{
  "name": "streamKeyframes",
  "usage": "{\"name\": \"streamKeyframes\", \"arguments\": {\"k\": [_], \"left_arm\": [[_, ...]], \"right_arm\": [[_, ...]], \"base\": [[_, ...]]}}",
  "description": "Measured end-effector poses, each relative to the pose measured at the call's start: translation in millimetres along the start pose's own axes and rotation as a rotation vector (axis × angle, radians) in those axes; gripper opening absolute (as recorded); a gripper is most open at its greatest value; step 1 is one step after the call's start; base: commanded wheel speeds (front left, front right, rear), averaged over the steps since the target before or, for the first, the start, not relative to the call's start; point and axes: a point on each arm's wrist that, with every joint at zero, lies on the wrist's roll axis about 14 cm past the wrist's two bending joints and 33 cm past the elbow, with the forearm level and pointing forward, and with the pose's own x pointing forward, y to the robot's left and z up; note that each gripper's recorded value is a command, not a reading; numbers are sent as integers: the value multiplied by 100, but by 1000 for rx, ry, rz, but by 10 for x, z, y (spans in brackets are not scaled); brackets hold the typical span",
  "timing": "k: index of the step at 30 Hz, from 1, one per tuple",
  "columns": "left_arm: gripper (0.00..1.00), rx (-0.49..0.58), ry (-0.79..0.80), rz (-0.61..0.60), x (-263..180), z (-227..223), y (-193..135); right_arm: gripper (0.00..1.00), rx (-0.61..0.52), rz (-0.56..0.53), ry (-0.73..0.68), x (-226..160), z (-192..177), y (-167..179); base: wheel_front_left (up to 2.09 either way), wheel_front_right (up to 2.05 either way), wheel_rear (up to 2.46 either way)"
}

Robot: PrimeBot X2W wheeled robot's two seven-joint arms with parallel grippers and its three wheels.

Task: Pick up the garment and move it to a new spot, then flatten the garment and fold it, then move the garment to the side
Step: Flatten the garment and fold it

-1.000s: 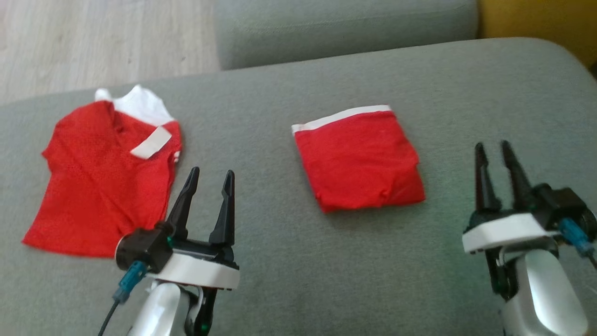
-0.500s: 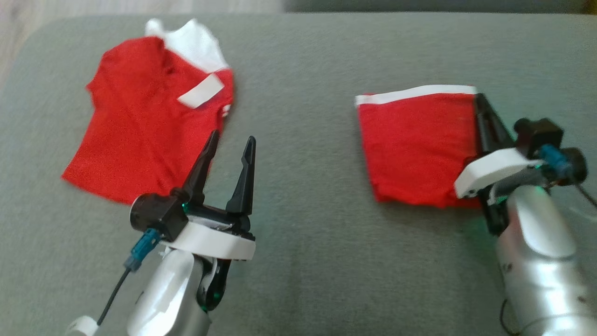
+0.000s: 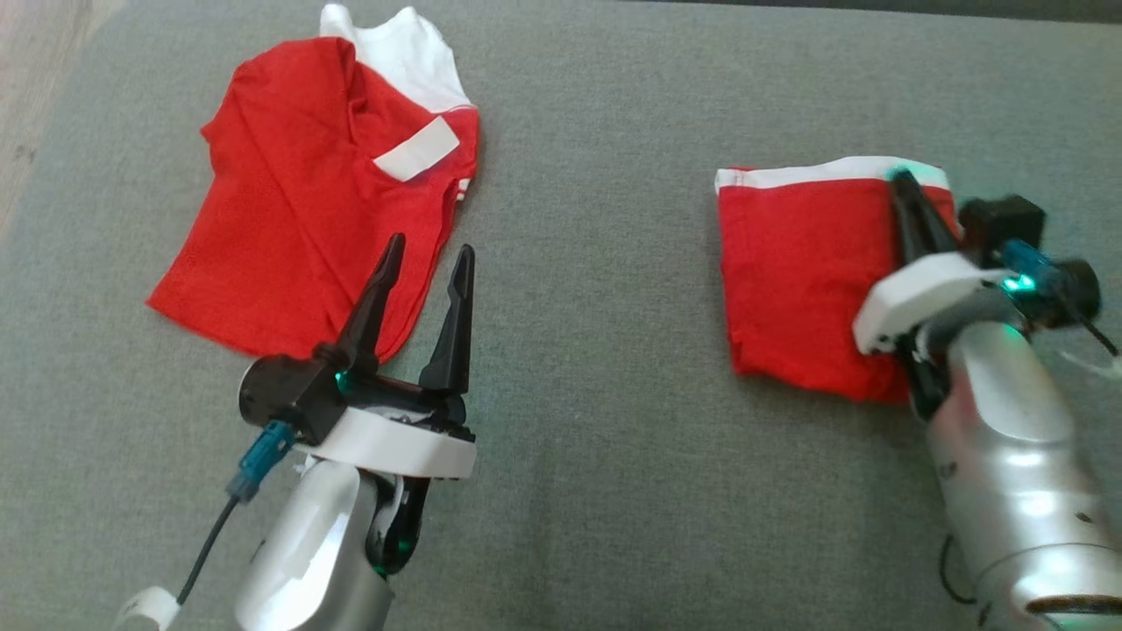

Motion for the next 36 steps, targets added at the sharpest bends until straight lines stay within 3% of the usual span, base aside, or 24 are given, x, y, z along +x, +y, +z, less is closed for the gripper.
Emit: {"name": "streamKeyframes", "arguments": {"k": [5, 11, 14, 18, 24, 30, 31, 32, 36], "left_arm": [[100, 1, -17, -10, 2, 61, -41], [100, 1, -25, -17, 6, 89, -67], [100, 0, -29, -23, 12, 103, -89], [100, -4, -37, -33, 32, 128, -129], [100, -17, -46, -50, -9, 148, -221], [100, -23, -49, -78, -80, 153, -354], [100, -21, -51, -78, -95, 163, -362], [100, -22, -52, -82, -112, 164, -380], [100, -33, -48, -85, -197, 147, -422]], "right_arm": [[0, -11, 94, -61, -22, 207, 312], [0, -6, 174, 101, -226, -328, 586], [0, 13, 167, 114, -249, -348, 564], [0, 30, 136, 66, -246, -169, 462], [0, 61, 16, -175, -345, 566, 57], [0, 77, -123, -215, -872, 443, -331], [71, 82, -142, -216, -966, 407, -376], [100, 85, -157, -220, -1051, 385, -410], [100, 113, -183, -240, -1337, 323, -427]], "base": [[0, 0, 0], [0, 0, 0], [0, 0, 0], [0, 0, 0], [0, 0, 0], [0, 0, 0], [0, 0, 0], [0, 0, 0], [0, 0, 0]]}}
